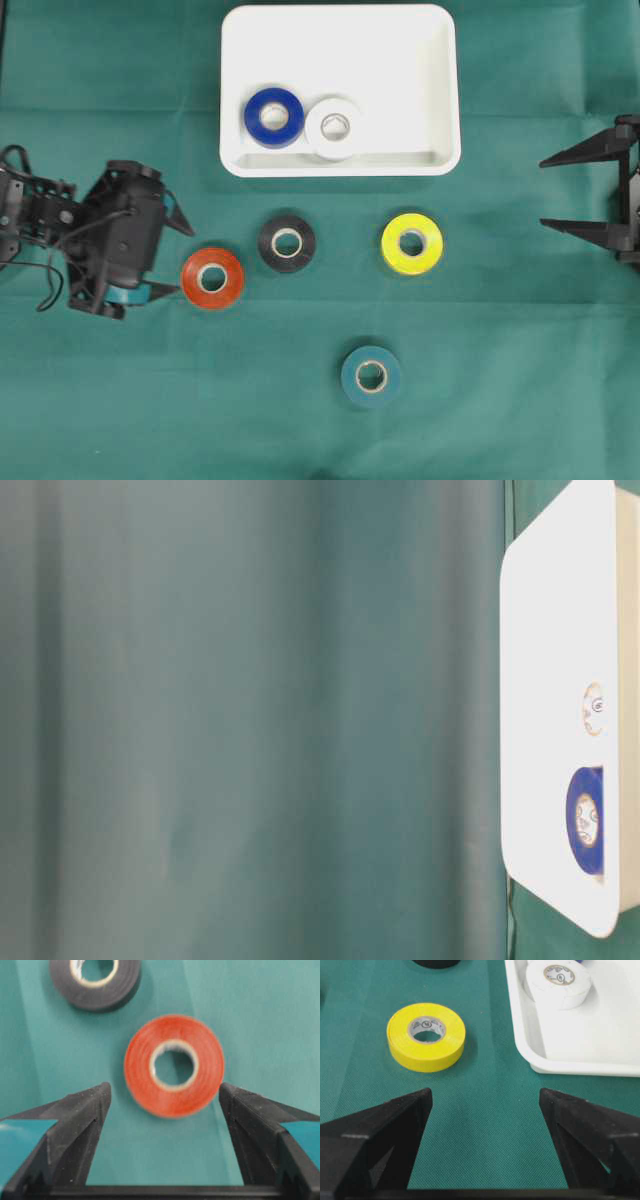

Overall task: Put the tape into the white case with the left arm.
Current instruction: 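Reach the left gripper down to the teal tape roll and grip it, then carry the teal roll into the tray's upper left corner, then release the teal roll and withdraw the left gripper to the left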

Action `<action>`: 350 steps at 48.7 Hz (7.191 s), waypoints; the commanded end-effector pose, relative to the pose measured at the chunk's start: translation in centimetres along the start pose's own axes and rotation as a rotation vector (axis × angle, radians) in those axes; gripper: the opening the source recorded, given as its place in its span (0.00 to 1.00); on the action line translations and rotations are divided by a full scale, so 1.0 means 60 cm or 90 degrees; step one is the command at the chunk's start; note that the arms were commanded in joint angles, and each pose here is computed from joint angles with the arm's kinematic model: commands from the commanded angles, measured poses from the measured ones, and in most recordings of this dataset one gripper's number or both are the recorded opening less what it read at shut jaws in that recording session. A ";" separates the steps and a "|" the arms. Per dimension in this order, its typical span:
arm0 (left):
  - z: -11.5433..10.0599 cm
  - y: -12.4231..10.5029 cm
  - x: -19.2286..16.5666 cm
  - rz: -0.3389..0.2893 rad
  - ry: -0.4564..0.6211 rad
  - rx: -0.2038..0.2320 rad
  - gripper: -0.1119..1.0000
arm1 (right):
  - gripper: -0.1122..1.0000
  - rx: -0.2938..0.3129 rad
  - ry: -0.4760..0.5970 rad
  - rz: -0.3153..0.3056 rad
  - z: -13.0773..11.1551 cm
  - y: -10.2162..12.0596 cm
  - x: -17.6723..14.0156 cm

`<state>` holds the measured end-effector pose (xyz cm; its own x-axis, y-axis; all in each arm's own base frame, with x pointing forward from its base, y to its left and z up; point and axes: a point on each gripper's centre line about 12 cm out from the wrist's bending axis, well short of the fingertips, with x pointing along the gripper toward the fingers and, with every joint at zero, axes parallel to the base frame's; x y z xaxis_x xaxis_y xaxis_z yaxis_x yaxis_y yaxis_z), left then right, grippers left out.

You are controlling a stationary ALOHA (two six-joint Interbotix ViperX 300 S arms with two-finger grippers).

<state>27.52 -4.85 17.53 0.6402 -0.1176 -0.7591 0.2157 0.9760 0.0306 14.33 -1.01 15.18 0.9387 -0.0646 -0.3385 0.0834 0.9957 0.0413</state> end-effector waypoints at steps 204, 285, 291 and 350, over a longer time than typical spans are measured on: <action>0.297 -0.044 0.147 -0.033 -0.023 0.042 0.33 | 0.66 -0.001 -0.008 0.000 0.006 0.000 0.001; 0.048 0.418 0.052 0.271 -0.004 -0.301 0.33 | 0.66 -0.001 -0.008 0.000 0.006 0.000 0.001; 0.040 0.426 0.056 0.275 0.000 -0.308 0.33 | 0.66 -0.001 -0.008 0.000 0.006 0.000 0.001; 0.031 0.391 0.044 0.263 0.004 -0.297 0.89 | 0.66 -0.001 -0.008 0.000 0.006 0.000 0.001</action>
<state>35.57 18.03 15.19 0.5499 0.2733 -0.7892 -0.4070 0.9129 0.0325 14.30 -1.00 15.14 0.9387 -0.0646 -0.3385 0.0829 0.9958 0.0398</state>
